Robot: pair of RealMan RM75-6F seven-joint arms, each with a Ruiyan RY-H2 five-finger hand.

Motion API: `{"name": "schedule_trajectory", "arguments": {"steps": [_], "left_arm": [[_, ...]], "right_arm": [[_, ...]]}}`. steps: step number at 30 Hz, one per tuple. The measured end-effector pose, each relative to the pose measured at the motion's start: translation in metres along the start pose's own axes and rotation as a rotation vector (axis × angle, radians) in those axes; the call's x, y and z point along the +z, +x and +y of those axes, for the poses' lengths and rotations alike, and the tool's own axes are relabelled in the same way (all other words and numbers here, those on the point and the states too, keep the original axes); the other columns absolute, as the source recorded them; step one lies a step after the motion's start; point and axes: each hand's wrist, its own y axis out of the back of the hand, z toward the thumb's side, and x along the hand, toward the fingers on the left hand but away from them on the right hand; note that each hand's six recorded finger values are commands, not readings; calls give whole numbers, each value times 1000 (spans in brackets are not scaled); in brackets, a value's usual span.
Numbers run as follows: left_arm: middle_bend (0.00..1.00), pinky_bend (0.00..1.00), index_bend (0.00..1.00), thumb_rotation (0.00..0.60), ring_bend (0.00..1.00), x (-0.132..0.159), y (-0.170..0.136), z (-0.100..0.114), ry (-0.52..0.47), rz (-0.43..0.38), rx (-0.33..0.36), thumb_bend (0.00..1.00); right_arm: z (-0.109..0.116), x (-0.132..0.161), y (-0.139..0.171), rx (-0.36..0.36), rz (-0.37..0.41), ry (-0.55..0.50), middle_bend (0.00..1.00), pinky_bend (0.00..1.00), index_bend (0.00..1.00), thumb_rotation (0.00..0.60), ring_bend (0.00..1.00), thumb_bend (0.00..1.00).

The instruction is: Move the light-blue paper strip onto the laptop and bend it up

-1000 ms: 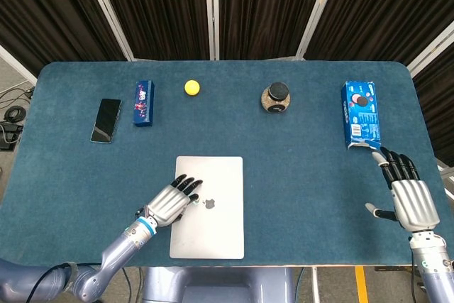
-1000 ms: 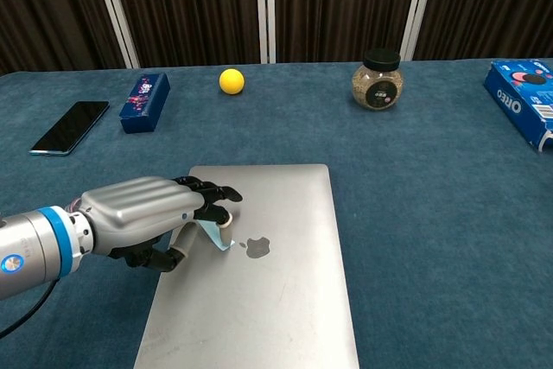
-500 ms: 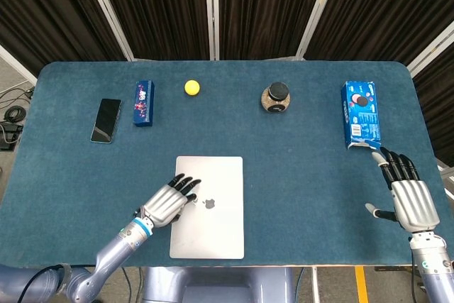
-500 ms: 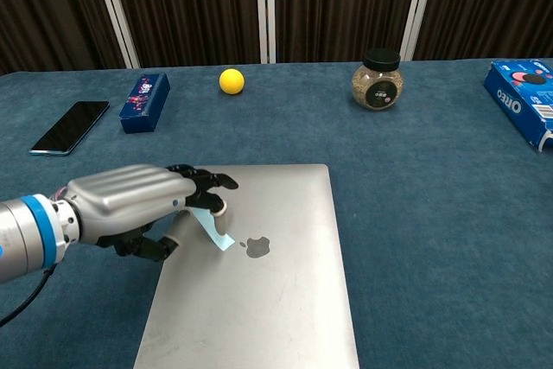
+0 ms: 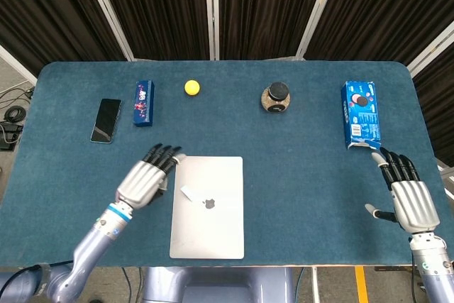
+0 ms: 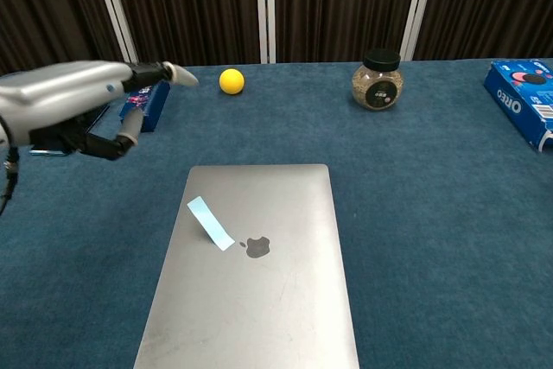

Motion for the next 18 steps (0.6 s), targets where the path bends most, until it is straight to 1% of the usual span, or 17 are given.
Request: {"name": "schedule_trajectory", "arguments": {"steps": [2,3,5,6,9,13,15,18], "left_arm": [[0,0,0,600,0,-15,-8,12,3,46,49,22],[0,0,0,600,0,-25,-15,19,7,81,82,1],[0,0,0,600,0,-42,-29,29,14,138,130,0],[0,0,0,600,0,-54,-39,35,17,178,160,0],[0,0,0,600,0,-82,-71,46,18,279,216,0],[0,0,0,600,0,-111,-113,49,0,388,245,0],[0,0,0,600,0,-120,-130,49,-16,426,251,0],[0,0,0,600,0,-131,-145,47,-17,454,253,0]], "right_arm": [[0,0,0,-1,0,4,0,0,0,600,0,0],[1,0,0,-2,0,7,0,0,0,600,0,0],[1,0,0,-7,0,14,0,0,0,600,0,0],[2,1,1,-10,-1,16,0,0,0,600,0,0],[2,1,2,-16,-1,23,0,0,0,600,0,0],[0,3,3,-17,1,40,0,0,0,600,0,0],[-2,3,3,-18,0,51,0,0,0,600,0,0],[-4,4,2,-21,-1,61,0,0,0,600,0,0]]}}
